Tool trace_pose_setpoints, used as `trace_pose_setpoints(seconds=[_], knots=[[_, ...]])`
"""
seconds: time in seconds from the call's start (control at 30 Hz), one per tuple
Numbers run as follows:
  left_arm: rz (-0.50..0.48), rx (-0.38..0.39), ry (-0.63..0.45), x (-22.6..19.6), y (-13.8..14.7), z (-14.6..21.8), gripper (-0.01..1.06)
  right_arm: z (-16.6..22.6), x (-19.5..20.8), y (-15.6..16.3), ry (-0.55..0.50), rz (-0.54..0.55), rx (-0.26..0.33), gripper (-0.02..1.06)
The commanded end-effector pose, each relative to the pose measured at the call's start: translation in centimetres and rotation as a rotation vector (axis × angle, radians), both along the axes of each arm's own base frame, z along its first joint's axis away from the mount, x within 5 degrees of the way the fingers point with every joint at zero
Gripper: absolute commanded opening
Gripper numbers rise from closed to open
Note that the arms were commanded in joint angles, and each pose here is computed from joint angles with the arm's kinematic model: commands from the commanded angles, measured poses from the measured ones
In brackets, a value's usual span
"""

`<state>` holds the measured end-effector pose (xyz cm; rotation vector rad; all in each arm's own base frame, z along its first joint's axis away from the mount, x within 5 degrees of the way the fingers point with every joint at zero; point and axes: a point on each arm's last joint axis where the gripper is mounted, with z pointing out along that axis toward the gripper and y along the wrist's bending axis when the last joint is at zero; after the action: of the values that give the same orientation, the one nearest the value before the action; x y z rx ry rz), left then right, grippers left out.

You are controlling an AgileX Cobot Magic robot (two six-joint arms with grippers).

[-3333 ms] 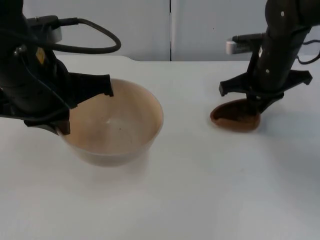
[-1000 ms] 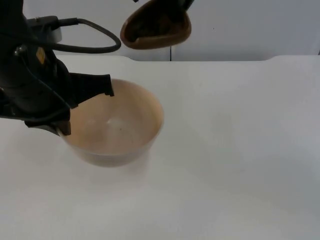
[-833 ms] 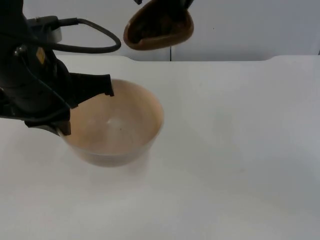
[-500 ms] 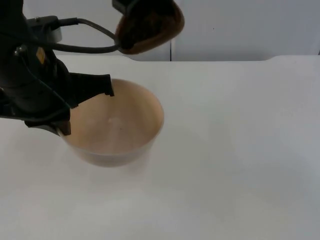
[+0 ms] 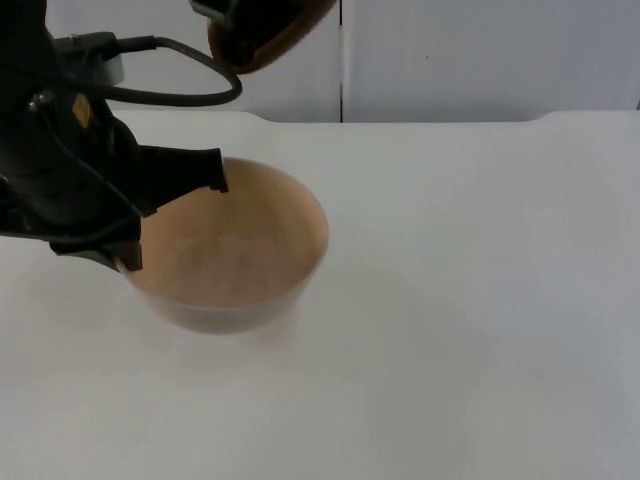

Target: Pick up the bowl with the left hand and pour the coffee beans from the cup into the bowl with the right hand.

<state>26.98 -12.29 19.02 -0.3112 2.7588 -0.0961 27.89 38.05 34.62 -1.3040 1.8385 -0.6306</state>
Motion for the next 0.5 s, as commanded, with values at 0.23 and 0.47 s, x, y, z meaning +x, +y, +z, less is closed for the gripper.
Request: trace_pose_setpoints(seconds=[0.23,0.47], knots=[[0.007,-0.015,-0.006,0.0,-0.2,0.2,0.00,1.2,-0.8,0.4,-0.095,0.051,-0.084,0.00],[0.007,-0.015,-0.006,0.0,-0.2,0.2,0.00,2.0,-0.9,0.0,-0.104,0.069,-0.101,0.00]])
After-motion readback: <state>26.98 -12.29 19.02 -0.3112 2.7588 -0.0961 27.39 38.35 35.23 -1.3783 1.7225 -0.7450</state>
